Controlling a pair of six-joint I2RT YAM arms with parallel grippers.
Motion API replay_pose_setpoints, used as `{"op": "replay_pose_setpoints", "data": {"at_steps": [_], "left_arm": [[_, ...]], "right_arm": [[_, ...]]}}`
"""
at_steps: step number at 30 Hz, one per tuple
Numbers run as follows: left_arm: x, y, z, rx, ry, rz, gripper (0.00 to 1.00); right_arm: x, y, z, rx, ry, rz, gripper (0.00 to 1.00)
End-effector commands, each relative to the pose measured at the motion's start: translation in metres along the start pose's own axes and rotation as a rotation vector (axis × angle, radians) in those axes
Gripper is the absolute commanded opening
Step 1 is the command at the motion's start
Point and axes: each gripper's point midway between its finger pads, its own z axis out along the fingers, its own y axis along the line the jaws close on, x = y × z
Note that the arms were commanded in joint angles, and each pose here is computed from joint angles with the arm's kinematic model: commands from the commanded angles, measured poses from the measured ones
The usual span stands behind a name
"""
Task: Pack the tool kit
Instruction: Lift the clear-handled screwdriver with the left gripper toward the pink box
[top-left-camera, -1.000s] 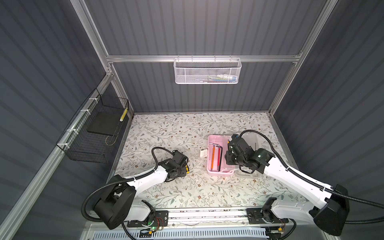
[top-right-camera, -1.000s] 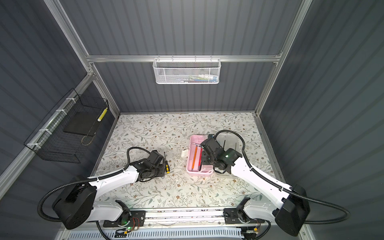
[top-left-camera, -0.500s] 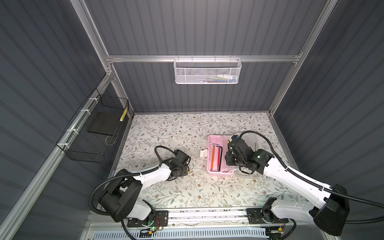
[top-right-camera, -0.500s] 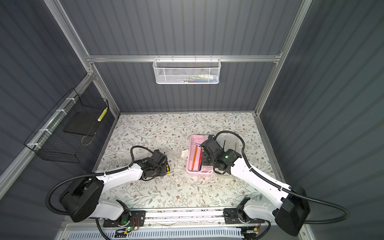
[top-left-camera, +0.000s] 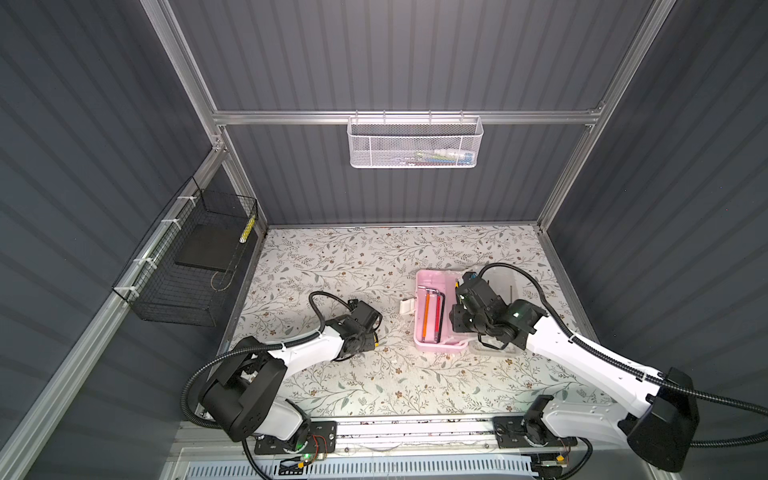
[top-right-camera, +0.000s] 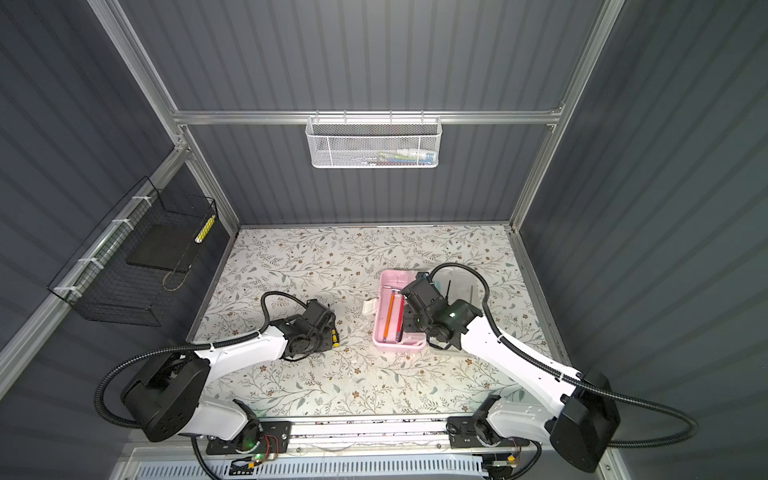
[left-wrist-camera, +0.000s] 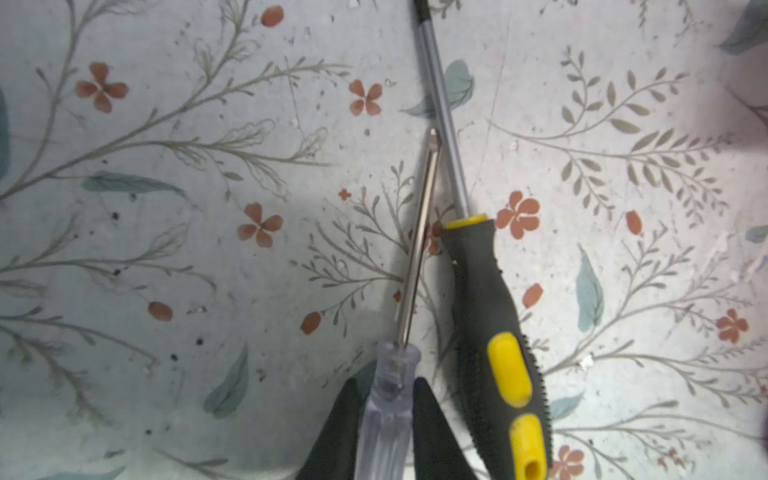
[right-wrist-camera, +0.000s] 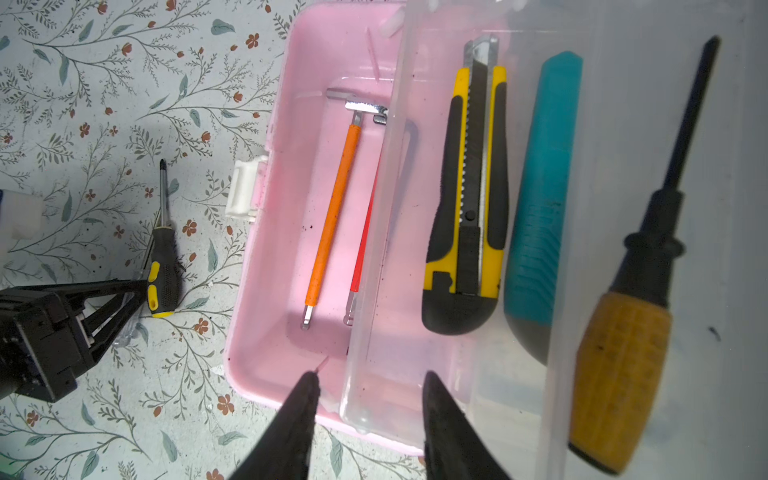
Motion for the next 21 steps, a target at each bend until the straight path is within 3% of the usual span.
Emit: {"op": "replay_pose_setpoints", "data": {"at_steps": [1,6,12,21], "left_arm": [[0.004,0.005,-0.002,-0.023,0.007,-0.006,0.23],[0.007,0.009,-0.001,-0.04,0.01,0.0,0.17],[0.007,0.011,0.0,-0.044,0.002,-0.005,0.0],[-0.016,0.001,-0.022,-0.015,-0.059,0.005,0.0]], "right_arm": [[0.007,0.001,0.006,-0.004,0.024,0.007,0.43],[0.006,0.005,0.006,-0.026,0.024,0.015,0.43],[0.002,0.006,0.004,-0.024,0.012,0.006,0.43],[-0.003,0.009,0.001,-0.045,-0.016,0.017,0.44]]}}
